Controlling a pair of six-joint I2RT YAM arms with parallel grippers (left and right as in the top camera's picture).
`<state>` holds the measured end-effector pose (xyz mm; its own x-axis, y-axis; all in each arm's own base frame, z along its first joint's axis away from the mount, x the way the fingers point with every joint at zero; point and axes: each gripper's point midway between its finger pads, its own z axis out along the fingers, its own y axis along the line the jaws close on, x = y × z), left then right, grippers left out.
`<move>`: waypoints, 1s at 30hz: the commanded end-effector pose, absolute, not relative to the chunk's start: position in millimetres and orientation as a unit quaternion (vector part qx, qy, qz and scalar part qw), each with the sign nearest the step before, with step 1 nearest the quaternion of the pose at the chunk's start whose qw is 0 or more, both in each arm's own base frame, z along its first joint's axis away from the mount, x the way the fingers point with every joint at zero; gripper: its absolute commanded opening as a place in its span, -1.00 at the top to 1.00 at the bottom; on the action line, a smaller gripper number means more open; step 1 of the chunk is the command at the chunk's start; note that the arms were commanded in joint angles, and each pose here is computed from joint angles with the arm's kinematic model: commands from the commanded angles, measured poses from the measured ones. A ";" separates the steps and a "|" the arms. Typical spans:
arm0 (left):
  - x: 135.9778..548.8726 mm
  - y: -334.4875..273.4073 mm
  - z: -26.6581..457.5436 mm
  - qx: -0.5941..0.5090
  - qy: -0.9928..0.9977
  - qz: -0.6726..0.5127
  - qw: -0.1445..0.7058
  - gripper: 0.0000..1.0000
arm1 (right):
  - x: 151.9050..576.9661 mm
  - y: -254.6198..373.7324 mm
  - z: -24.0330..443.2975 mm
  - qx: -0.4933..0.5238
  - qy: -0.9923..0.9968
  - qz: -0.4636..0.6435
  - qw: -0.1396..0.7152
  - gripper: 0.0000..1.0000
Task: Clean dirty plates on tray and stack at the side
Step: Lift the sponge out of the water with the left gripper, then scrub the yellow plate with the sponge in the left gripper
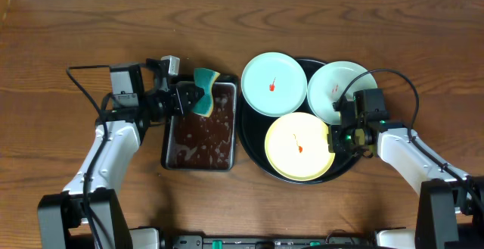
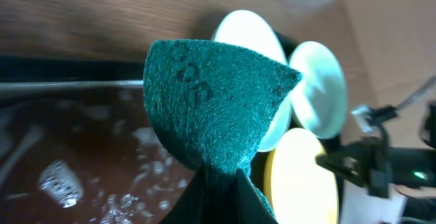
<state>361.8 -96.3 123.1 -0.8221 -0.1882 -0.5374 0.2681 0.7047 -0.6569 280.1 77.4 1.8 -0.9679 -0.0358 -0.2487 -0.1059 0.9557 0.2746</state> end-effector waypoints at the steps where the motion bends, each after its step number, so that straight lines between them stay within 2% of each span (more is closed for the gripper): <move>1: 367.4 -93.9 114.3 0.008 0.896 -0.327 0.301 0.85 | 283.7 77.8 1.9 -0.031 0.981 0.149 0.121 0.95; 10: 349.3 -97.6 69.6 0.012 0.957 -0.100 0.271 0.85 | 283.7 77.9 1.9 -0.031 0.981 0.150 0.121 0.96; 23: 345.4 -151.0 122.9 0.045 0.959 -0.120 0.254 0.86 | 283.6 77.9 1.9 -0.031 0.981 0.150 0.121 0.97; 30: 338.3 -212.1 128.7 0.091 0.942 -0.196 0.258 0.85 | 283.5 77.9 1.9 -0.031 0.981 0.150 0.121 0.97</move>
